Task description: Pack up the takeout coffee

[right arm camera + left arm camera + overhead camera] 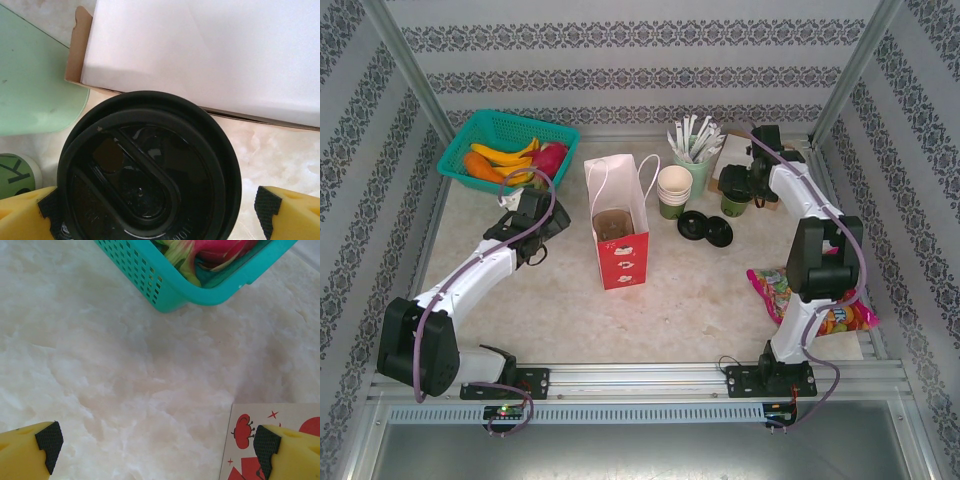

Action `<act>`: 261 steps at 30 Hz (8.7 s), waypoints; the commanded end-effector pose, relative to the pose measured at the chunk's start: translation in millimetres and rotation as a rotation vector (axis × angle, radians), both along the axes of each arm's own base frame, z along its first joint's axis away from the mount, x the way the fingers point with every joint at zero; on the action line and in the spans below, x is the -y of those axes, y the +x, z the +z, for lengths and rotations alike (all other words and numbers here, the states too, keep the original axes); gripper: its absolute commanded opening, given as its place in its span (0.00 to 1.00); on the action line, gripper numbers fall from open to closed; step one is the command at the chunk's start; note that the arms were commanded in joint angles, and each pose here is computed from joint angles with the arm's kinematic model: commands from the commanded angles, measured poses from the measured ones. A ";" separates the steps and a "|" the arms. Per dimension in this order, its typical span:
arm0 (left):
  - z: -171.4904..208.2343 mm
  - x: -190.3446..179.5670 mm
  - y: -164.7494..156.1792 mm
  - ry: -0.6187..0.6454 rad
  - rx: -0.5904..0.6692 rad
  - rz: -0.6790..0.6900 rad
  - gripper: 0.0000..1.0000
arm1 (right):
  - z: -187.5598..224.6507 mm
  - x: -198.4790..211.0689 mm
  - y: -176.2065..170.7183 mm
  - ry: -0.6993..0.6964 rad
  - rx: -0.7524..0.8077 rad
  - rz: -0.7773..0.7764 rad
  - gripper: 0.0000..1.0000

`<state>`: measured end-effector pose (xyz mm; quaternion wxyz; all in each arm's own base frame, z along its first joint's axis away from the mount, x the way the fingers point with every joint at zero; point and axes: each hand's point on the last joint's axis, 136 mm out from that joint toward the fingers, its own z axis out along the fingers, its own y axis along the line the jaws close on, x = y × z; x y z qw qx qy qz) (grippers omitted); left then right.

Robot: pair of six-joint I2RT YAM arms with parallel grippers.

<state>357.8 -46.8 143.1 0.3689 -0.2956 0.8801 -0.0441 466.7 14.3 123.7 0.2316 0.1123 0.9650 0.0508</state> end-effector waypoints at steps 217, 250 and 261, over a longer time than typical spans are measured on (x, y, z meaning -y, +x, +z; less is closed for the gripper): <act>177.4 117.8 86.6 0.136 0.274 -1.279 0.94 | 34.1 -124.4 -260.4 -0.083 -0.393 0.324 0.72; 144.3 152.2 93.9 0.138 0.141 -1.490 0.13 | 85.8 -120.5 -289.1 -0.042 -0.329 0.392 0.68; 182.5 159.3 58.7 -0.060 0.211 -1.365 0.01 | 132.2 -127.9 -300.1 -0.002 -0.290 0.462 0.67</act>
